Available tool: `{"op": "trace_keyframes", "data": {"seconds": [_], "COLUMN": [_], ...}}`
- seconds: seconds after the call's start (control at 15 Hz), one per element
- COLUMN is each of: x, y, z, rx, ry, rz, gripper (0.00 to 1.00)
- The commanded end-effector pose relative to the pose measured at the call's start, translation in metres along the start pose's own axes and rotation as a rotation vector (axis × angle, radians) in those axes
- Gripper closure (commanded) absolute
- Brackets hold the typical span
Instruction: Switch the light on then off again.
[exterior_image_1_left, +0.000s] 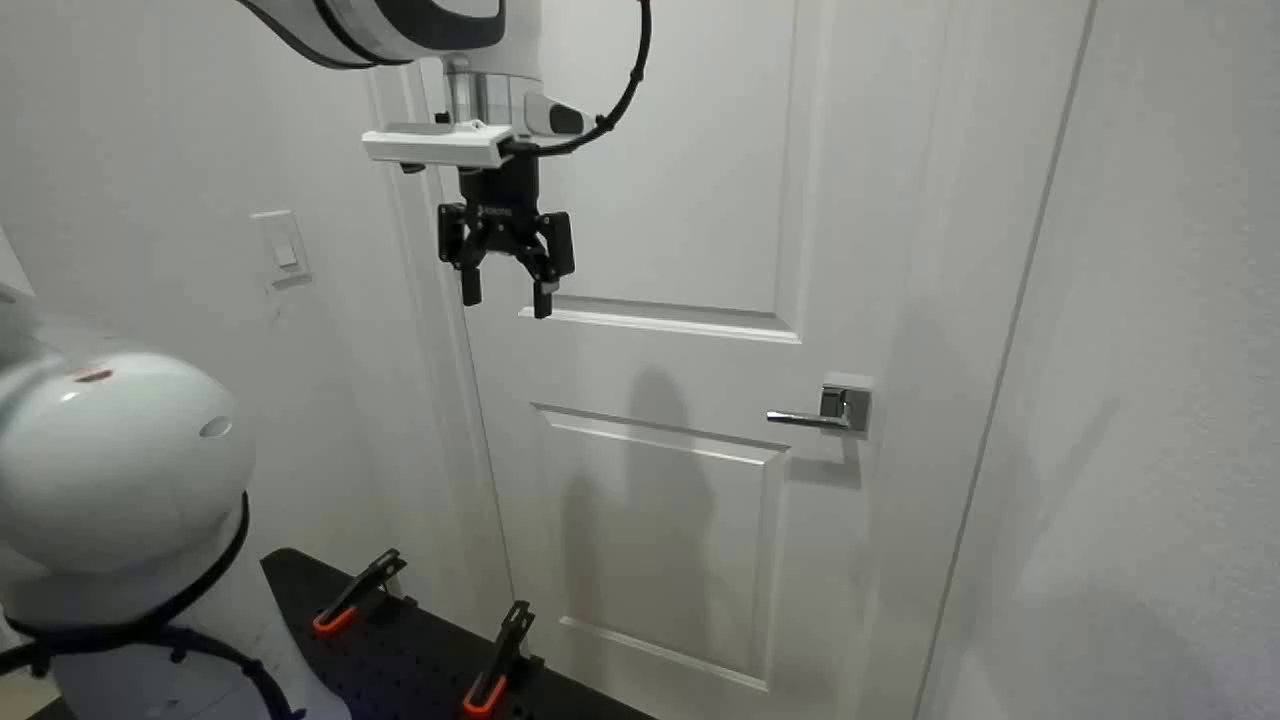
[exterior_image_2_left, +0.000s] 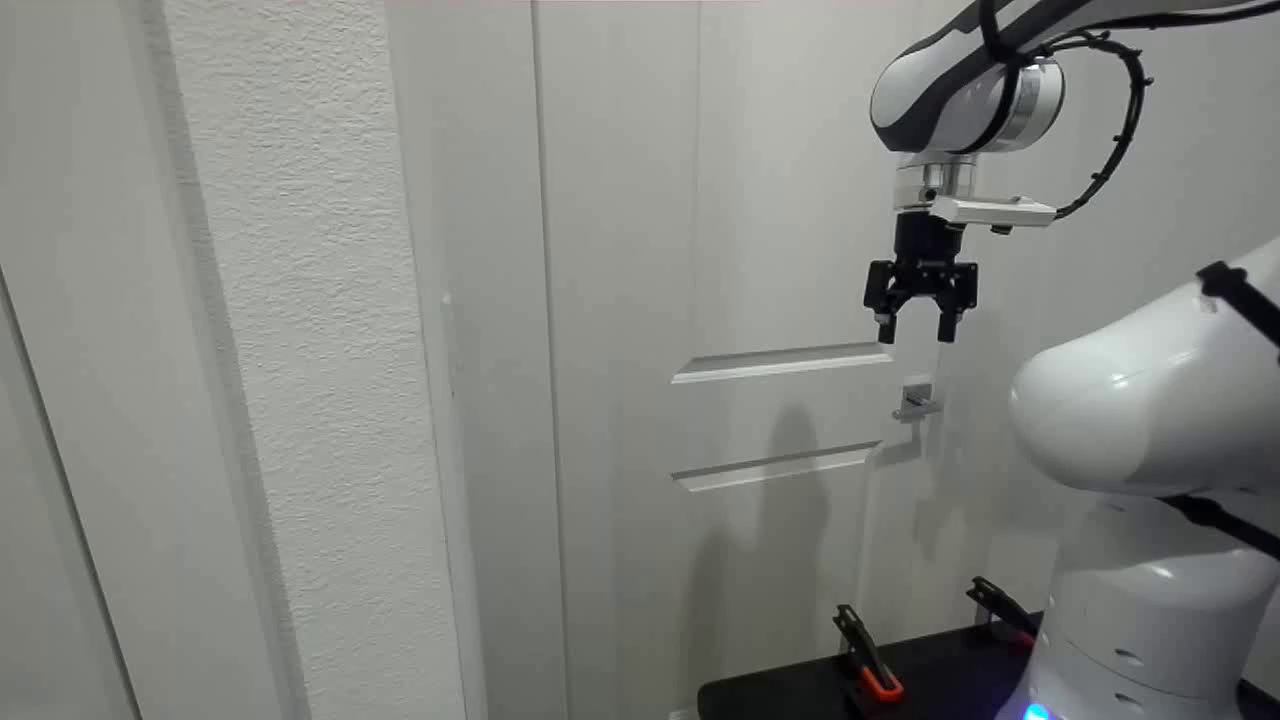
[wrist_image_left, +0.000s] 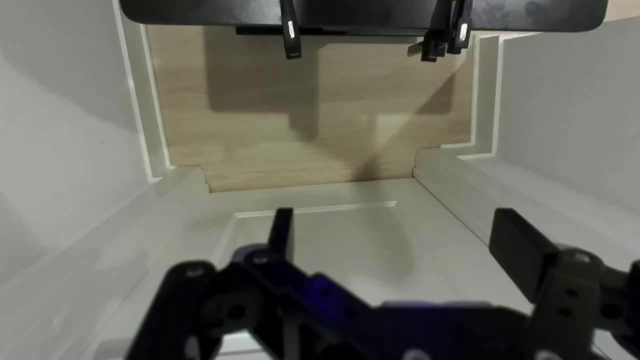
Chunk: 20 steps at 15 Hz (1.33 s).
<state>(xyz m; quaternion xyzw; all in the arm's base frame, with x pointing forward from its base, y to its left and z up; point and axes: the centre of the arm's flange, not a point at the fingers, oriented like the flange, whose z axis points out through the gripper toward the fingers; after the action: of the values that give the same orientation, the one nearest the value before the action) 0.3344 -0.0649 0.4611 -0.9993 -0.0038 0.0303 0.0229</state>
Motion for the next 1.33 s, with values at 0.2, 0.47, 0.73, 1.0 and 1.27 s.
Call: {"op": "trace_keyframes", "data": {"seconds": [0.2,0.47,0.73,1.0,1.27], "x": [0.0,0.009,0.018,0.025,0.024], "y": [0.0,-0.014,-0.053,-0.108,-0.157], "z": [0.0,0.0,-0.002,-0.004,-0.007], "rx": [0.0,0.009,0.004,-0.026,-0.039], "ry": [0.0,0.015,0.043,0.085,0.137], "rz": [0.0,-0.062,-0.179,-0.328,-0.447], "gripper": [0.0,0.0,0.0,0.0,0.0]}}
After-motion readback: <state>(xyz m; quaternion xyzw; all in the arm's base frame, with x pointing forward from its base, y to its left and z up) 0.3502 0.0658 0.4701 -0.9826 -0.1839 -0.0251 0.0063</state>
